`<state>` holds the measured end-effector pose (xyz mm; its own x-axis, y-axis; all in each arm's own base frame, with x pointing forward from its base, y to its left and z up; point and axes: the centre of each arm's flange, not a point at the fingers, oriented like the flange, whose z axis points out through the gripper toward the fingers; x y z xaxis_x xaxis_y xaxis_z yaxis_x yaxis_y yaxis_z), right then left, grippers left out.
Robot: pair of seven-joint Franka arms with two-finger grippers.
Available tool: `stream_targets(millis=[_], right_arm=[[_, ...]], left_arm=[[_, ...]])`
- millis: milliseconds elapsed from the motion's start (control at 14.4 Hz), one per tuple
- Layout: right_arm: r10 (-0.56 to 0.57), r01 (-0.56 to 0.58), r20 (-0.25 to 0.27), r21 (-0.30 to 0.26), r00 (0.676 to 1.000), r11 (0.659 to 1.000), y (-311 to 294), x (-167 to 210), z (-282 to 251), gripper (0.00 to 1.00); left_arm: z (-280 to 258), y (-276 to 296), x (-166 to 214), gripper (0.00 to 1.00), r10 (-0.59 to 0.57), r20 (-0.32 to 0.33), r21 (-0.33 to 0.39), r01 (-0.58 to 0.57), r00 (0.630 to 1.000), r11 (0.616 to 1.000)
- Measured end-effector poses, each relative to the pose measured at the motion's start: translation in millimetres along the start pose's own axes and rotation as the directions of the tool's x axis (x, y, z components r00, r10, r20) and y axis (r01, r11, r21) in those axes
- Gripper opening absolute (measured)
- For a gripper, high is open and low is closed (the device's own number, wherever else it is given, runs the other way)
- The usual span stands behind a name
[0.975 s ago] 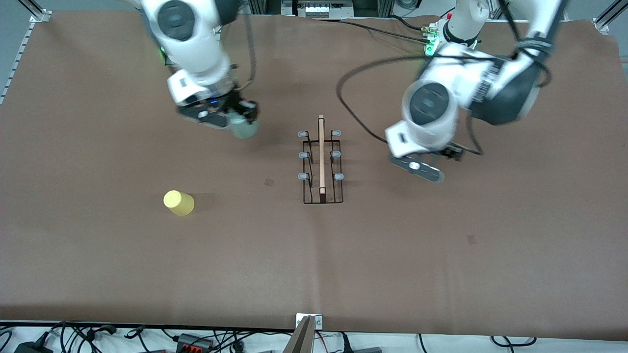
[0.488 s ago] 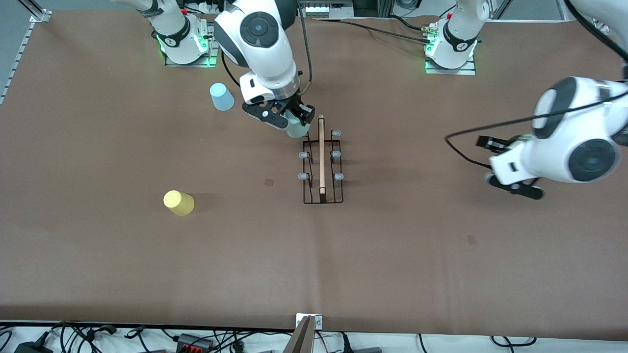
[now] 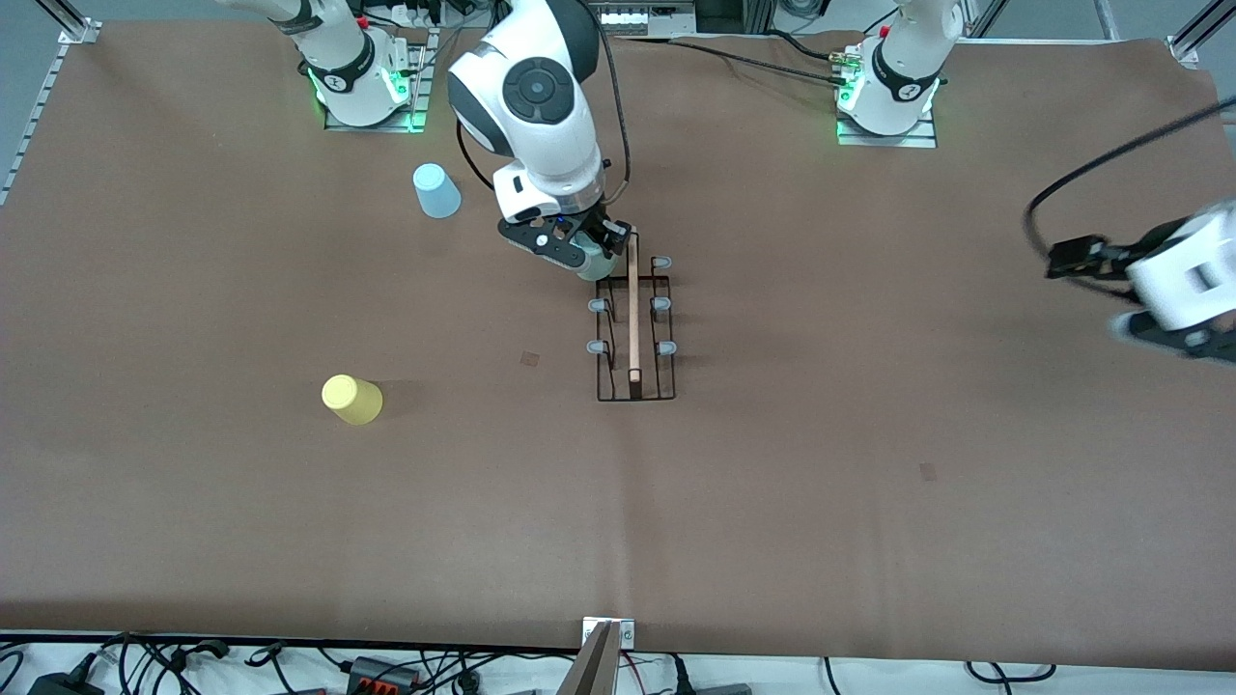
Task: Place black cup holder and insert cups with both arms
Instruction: 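Fit the teal cup onto a rack peg with the right gripper and release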
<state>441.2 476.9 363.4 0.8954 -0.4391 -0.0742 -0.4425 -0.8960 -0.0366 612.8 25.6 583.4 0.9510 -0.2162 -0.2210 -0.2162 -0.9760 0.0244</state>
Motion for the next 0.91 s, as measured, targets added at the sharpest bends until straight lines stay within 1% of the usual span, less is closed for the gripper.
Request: stream_targets(millis=[70, 209, 279, 488, 627, 697, 766, 906], right_arm=[[0.005, -0.005, 0.001, -0.002, 1.0, 1.0, -1.2, -0.8, 5.3, 0.66], [0.036, -0.036, 0.0, 0.01, 0.999, 0.999, -4.3, 0.0, 13.1, 0.66], [0.048, -0.048, 0.0, 0.014, 0.999, 0.999, -5.2, 0.7, 16.2, 0.7], [0.059, -0.059, -0.005, 0.021, 0.998, 0.998, -5.1, 5.7, 15.1, 0.99], [0.071, -0.071, -0.014, 0.027, 0.997, 0.997, -1.3, 18.3, 2.2, 1.0], [0.06, -0.059, -0.02, 0.016, 0.998, 0.998, 5.8, 31.0, -8.9, 1.0], [0.031, -0.031, -0.02, -0.007, 0.999, 1.0, 18.7, 49.7, -23.1, 1.0], [-0.046, 0.046, -0.007, -0.06, 0.999, 0.997, 59.3, 102.8, -52.4, 1.0]], left_arm=[[-3.5, -5.4, -2.1, 1.0, -0.008, -0.009, -0.003, 0.008, 1.0, 1.0], [5.2, -8.5, 2.2, 1.0, -0.03, 0.005, -0.011, 0.03, 1.0, 0.999], [11.2, -7.6, 6.1, 1.0, -0.057, 0.014, -0.016, 0.058, 0.998, 0.998], [16.4, 9.5, 13.5, 1.0, -0.136, 0.023, -0.021, 0.136, 0.99, 0.99], [14.2, 19.5, 15.3, 1.0, -0.143, 0.016, -0.021, 0.144, 0.99, 0.989], [13.6, 21.6, 16.0, 1.0, -0.146, 0.012, -0.021, 0.146, 0.989, 0.989], [13.5, 21.8, 16.1, 1.0, -0.147, 0.011, -0.021, 0.148, 0.989, 0.989], [13.2, 20.9, 16.3, 1.0, -0.149, 0.008, -0.022, 0.149, 0.989, 0.989]])
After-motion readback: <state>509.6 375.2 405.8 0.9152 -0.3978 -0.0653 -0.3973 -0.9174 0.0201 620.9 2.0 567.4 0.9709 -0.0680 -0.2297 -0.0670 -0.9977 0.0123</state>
